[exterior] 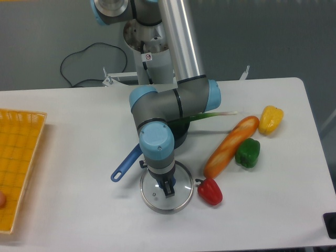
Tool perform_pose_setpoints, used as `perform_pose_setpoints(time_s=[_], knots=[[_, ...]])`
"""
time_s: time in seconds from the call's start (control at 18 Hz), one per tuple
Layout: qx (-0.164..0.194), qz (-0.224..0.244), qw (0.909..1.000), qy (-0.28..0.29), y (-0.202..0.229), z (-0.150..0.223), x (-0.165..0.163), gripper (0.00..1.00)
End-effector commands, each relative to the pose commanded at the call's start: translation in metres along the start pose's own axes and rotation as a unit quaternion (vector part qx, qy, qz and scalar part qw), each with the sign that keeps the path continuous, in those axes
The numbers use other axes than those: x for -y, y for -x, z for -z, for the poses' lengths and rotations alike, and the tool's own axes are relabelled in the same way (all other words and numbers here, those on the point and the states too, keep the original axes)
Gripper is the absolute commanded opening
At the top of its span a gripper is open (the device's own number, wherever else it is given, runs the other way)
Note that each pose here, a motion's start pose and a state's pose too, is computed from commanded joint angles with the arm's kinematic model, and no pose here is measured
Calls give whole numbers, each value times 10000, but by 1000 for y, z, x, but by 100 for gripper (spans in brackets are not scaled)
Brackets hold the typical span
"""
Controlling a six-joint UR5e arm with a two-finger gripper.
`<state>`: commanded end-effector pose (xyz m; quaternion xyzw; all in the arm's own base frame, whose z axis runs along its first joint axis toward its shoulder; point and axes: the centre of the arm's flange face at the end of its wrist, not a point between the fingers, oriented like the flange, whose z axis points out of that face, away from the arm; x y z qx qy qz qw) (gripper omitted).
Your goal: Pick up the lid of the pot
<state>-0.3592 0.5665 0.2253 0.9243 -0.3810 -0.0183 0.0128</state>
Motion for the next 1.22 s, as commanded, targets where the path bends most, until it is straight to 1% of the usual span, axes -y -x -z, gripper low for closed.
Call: perform_pose_setpoints(time_s=[0.39,0.61,0.89,1.0,1.22], knots=[[239,11,9997,86,-2,34,-4,56],[215,56,9997,88,-4,44,-11,56],[275,90,9995,89,-7,64,-15,56],[220,118,9996,91,-7,65,-19,56],[249,157,9995,92,-8,76,-24,56]])
